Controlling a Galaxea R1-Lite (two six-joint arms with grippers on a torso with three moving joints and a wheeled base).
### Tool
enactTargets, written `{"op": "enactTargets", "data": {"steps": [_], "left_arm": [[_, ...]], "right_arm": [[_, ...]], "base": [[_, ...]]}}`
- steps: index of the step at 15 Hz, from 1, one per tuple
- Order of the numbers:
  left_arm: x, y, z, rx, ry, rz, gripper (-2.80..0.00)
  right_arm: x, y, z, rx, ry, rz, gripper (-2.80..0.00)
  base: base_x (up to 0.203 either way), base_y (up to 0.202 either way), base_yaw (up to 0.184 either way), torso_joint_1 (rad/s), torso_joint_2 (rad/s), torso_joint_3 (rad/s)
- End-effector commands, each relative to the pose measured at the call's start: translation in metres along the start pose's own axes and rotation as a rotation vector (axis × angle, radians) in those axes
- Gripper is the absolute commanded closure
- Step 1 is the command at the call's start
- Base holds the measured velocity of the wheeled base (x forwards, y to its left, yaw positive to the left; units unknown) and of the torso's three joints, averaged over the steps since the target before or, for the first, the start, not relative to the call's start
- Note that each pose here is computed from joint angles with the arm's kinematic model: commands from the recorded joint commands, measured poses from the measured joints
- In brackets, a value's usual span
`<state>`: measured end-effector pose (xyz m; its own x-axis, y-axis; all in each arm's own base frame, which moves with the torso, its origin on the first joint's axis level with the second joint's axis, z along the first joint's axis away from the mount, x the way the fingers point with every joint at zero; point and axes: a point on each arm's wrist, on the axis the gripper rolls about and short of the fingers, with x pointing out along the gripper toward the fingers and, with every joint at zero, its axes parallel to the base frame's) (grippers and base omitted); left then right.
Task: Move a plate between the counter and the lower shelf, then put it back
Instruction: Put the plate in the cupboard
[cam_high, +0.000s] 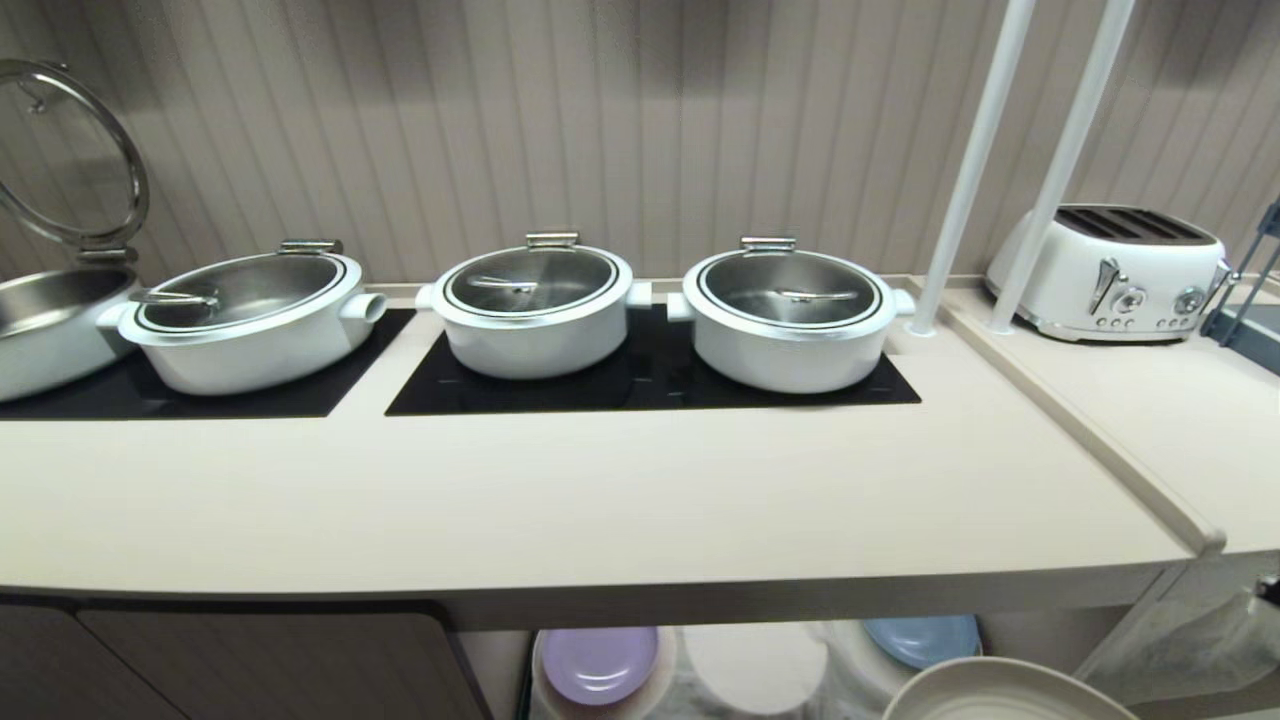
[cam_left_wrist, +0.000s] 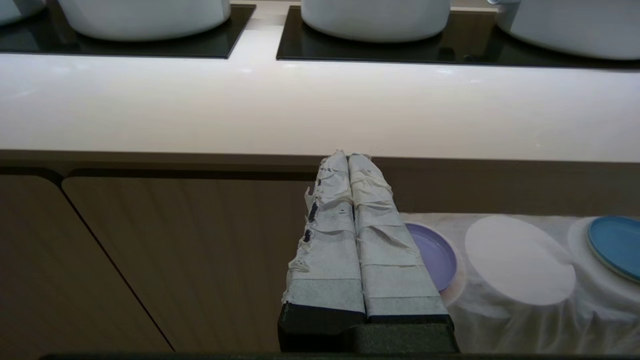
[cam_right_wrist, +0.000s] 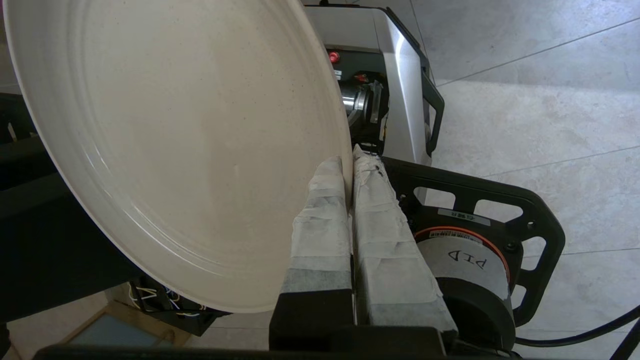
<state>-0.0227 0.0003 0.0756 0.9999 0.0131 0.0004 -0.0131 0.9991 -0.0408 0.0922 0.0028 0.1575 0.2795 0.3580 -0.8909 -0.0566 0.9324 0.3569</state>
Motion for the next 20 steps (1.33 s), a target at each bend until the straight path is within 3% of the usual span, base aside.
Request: {"op": "enactTargets", "data": {"steps": [1, 20], "left_arm": [[0.0001, 0.0, 0.0, -0.001, 0.0, 0.001, 0.0], [0.0001, 0.0, 0.0, -0.001, 0.0, 0.001, 0.0]], "right_arm": [[-0.0008, 0.0005, -0.0019, -0.001, -0.001, 0.004, 0.0], [0.0001, 0.0001, -0.0042, 0.008, 0.02, 0.006, 0.0]], "base": [[0.0, 0.0, 0.0, -0.13, 0.29, 0.154], [0.0, 0.0, 0.0, -0.164, 0.36, 0.186]]}}
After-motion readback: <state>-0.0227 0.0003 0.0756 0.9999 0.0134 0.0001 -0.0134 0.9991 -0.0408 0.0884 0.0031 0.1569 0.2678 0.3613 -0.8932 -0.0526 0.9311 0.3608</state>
